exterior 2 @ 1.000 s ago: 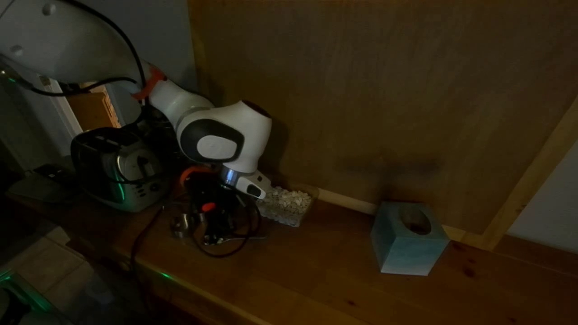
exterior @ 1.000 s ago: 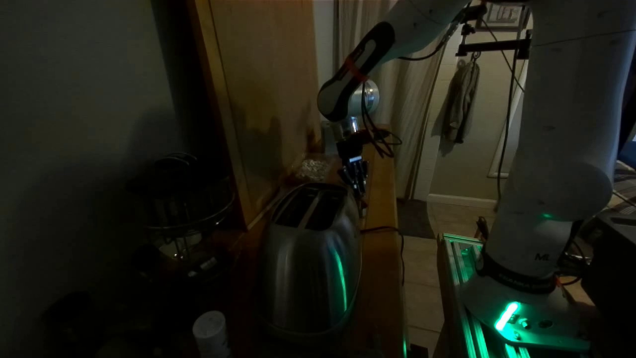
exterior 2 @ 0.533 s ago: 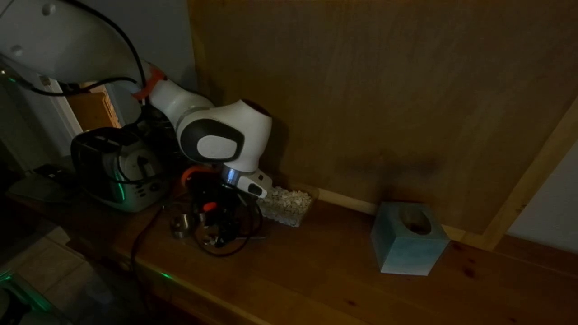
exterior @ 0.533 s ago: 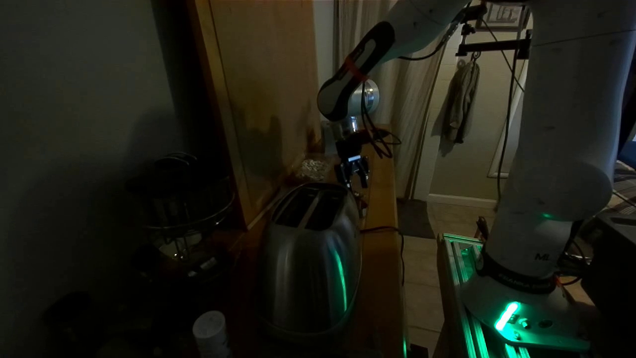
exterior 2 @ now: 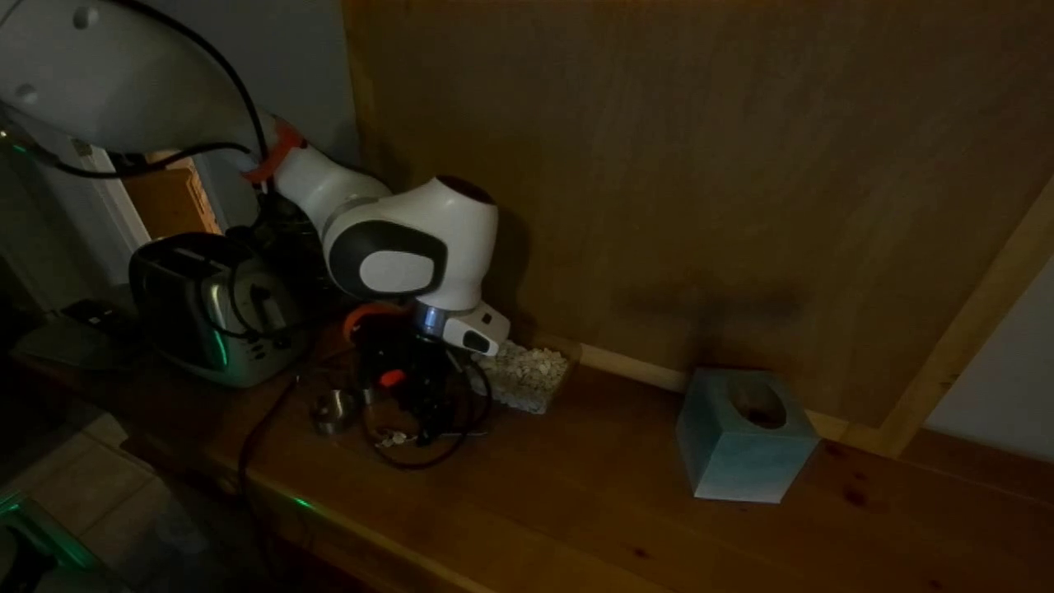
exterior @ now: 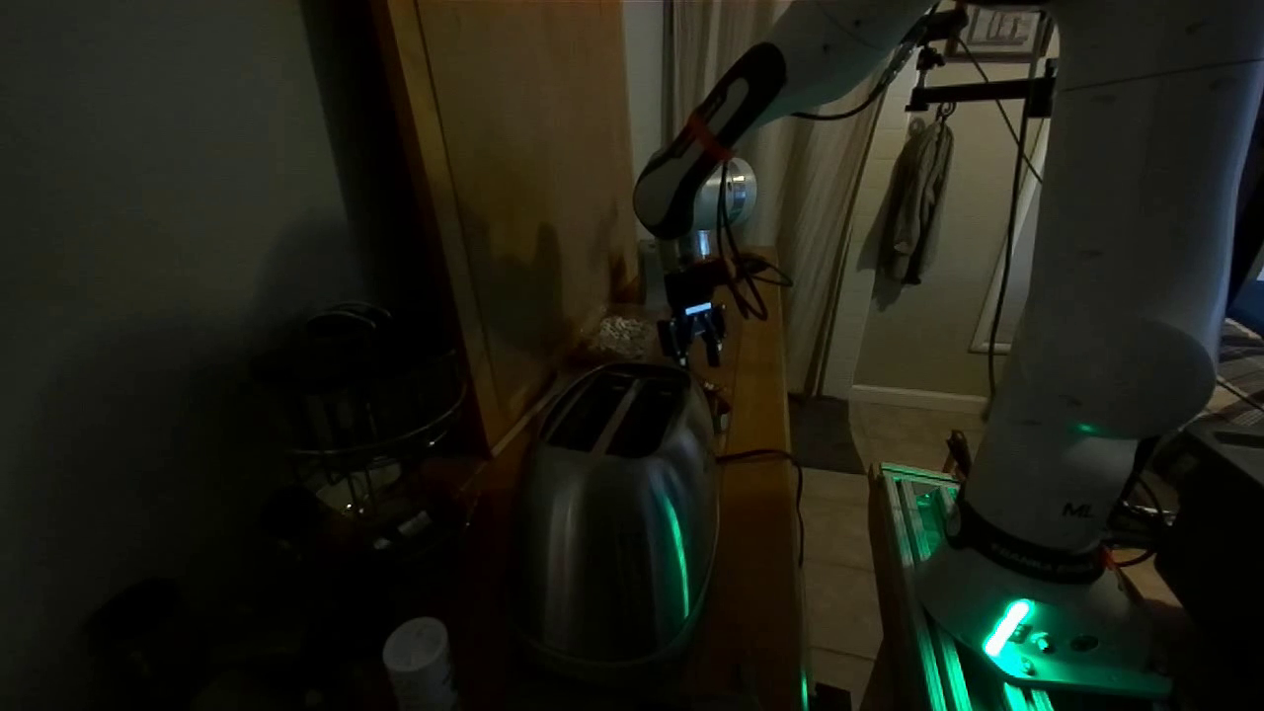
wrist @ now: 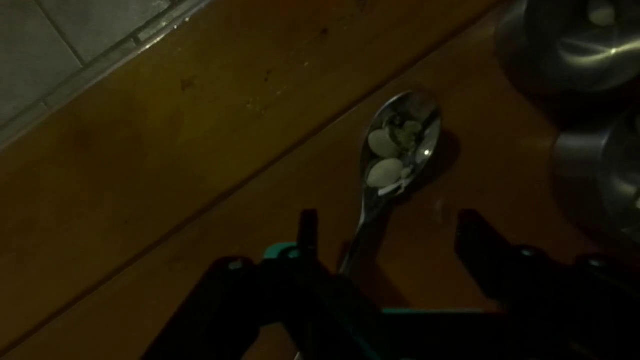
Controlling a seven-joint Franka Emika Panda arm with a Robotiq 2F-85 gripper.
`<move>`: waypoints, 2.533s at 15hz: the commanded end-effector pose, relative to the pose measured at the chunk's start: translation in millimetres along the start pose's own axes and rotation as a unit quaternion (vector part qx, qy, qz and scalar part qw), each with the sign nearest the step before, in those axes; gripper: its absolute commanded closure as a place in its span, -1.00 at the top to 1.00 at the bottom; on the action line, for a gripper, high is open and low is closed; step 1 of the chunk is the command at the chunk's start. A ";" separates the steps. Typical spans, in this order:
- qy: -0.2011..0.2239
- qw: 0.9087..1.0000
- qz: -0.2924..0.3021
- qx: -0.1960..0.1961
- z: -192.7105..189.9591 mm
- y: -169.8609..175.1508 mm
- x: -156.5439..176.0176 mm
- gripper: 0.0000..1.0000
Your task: Put the white object on the spoon then put it inside the silver object
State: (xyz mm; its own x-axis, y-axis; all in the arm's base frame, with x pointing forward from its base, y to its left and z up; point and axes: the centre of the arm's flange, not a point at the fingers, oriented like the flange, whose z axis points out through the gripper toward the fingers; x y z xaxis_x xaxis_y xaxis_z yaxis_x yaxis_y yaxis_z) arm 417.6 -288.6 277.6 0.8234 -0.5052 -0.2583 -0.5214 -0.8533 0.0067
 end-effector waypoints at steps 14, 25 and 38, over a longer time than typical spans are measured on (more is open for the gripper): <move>0.045 0.997 0.069 0.002 2.4 20.4 13.5 -0.08; 0.037 0.996 0.078 0.000 12.6 20.3 16.9 -0.23; 0.036 0.996 0.082 0.005 7.3 18.9 15.8 -0.96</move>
State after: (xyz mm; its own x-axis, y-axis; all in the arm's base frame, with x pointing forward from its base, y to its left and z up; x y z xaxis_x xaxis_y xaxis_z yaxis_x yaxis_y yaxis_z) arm 416.8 -309.8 266.5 0.7523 -0.6313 -0.1884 -0.6349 -0.7711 0.0487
